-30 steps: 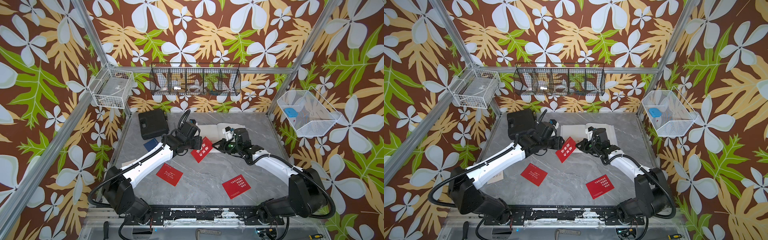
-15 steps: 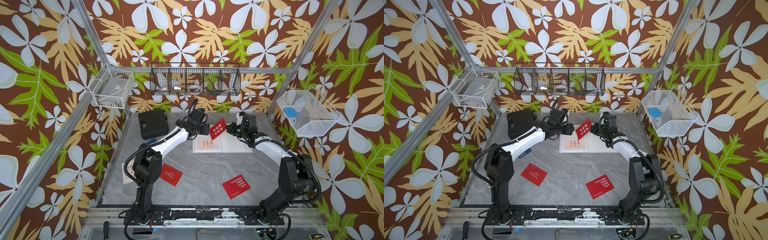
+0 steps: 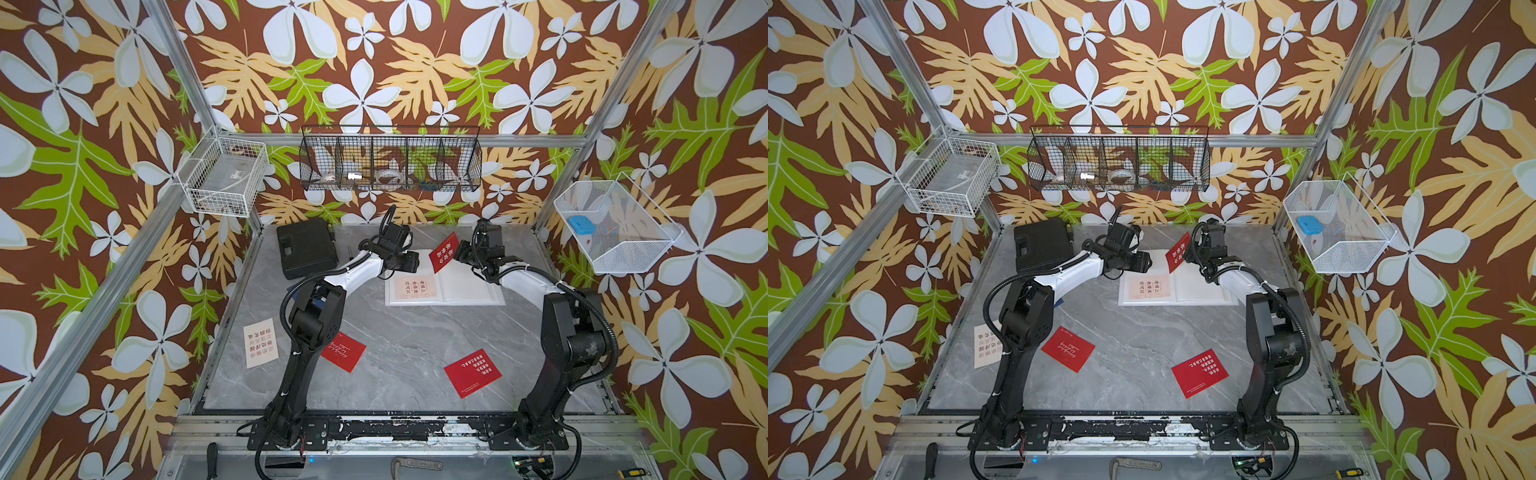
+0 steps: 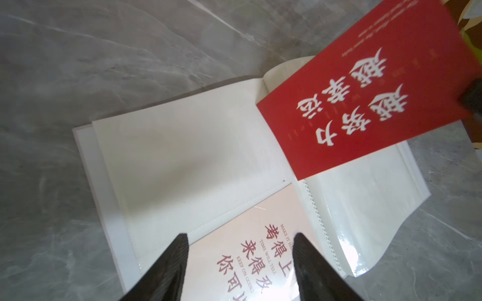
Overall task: Place the photos into the photo albums
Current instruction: Insert the photo into the photo album.
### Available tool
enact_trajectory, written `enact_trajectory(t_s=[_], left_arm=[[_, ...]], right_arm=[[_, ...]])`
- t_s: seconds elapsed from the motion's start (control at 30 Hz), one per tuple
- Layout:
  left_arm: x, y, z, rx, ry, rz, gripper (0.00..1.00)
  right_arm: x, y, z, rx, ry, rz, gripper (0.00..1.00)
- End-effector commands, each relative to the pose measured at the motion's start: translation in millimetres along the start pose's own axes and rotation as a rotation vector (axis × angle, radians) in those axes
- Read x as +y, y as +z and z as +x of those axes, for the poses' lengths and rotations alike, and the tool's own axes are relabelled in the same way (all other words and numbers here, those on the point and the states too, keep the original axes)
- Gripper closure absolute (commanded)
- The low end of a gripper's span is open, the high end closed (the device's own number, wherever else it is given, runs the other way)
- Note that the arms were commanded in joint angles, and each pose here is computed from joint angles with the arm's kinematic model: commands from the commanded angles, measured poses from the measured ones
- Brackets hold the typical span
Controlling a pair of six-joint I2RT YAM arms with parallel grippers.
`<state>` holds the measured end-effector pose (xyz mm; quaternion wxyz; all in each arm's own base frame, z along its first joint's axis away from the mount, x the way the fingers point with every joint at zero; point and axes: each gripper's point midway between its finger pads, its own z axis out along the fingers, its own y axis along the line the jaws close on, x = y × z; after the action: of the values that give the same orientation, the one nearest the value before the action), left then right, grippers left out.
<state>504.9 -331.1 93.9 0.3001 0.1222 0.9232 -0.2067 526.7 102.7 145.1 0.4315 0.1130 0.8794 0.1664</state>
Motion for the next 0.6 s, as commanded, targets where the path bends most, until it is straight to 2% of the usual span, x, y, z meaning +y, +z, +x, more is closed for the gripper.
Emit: enact_trajectory(t_s=[0.0,0.17,0.57], left_arm=[[15,10,5,0.013,-0.039,-0.030,0.34],[32,16,20,0.038,-0.065,-0.064,0.34],[42,27,37,0.083,-0.076,-0.074,0.34]], right_arm=[[-11,4,-4,-0.019,-0.035,0.065,1.00],[-20,4,0,-0.014,-0.030,0.112,1.00],[-39,7,5,-0.005,0.010,0.234,1.00]])
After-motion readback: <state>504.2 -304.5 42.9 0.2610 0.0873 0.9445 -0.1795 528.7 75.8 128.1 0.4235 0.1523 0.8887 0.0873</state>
